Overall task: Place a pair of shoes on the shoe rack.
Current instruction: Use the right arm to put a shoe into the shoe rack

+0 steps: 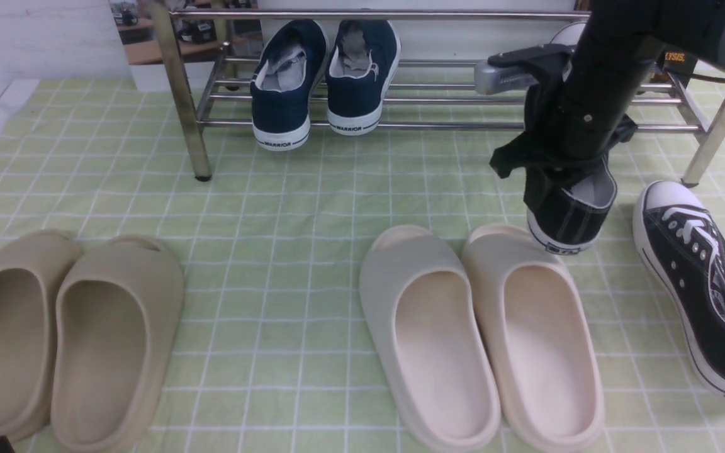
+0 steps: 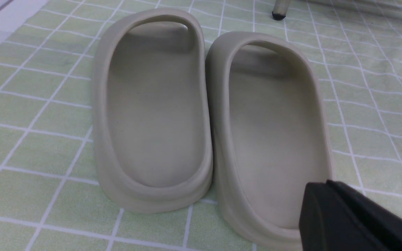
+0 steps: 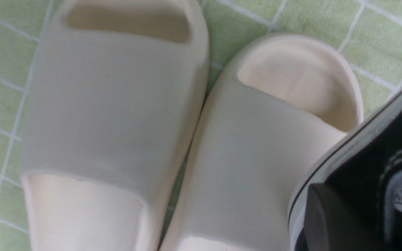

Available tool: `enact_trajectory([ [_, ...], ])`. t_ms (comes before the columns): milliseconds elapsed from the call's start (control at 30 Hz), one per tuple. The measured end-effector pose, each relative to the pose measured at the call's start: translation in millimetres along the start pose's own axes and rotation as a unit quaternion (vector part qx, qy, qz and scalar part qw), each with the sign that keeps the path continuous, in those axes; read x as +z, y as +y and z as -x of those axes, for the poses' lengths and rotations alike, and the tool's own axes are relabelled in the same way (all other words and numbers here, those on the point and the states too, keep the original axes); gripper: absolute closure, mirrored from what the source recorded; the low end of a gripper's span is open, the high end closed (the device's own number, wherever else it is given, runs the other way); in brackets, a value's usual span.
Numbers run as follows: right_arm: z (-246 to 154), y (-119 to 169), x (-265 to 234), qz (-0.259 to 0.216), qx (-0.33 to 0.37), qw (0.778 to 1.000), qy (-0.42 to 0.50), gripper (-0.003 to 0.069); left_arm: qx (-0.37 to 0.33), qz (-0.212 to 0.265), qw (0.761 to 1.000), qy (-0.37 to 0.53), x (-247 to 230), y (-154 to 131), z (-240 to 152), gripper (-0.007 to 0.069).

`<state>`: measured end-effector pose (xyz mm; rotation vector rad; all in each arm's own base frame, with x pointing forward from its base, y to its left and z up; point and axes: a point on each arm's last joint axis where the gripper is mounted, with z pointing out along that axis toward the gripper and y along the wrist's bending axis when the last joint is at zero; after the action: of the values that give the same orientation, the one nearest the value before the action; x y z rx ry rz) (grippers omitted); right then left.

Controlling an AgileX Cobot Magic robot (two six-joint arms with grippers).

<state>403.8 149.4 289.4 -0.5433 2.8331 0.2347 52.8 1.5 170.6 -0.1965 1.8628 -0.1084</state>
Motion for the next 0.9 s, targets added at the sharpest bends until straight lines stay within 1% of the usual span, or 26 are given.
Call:
enact_trajectory([
  [133, -2, 6, -21, 0.018, 0.002, 1.000, -0.025, 0.0637, 0.000, 0.000, 1.000, 0.000, 0, 0, 0, 0.0637],
  [167, -2, 3, -33, -0.002, -0.005, 0.999, -0.043, 0.0635, 0.000, 0.000, 1.000, 0.000, 0, 0, 0, 0.0637],
  [200, -3, 2, -34, -0.008, -0.006, 0.999, -0.044, 0.0635, 0.000, 0.000, 1.000, 0.000, 0, 0, 0, 0.0637],
  [233, -8, -6, -49, -0.024, -0.004, 0.998, -0.054, 0.0633, 0.000, 0.000, 1.000, 0.000, 0, 0, 0, 0.0637],
  [333, -25, -10, -64, -0.040, -0.005, 0.998, -0.055, 0.0629, 0.000, 0.000, 1.000, 0.000, 0, 0, 0, 0.0637],
  [433, -39, -9, -65, -0.038, -0.004, 0.998, -0.042, 0.0630, 0.000, 0.000, 1.000, 0.000, 0, 0, 0, 0.0637],
  [467, -51, -7, -65, -0.036, -0.004, 0.999, -0.029, 0.0630, 0.000, 0.000, 1.000, 0.000, 0, 0, 0, 0.0637],
  [533, -57, -7, -66, -0.035, -0.007, 0.999, -0.025, 0.0629, 0.000, 0.000, 1.000, 0.000, 0, 0, 0, 0.0637],
  [900, -54, -9, -51, -0.038, -0.017, 0.999, -0.013, 0.0627, 0.000, 0.000, 1.000, 0.000, 0, 0, 0, 0.0637],
])
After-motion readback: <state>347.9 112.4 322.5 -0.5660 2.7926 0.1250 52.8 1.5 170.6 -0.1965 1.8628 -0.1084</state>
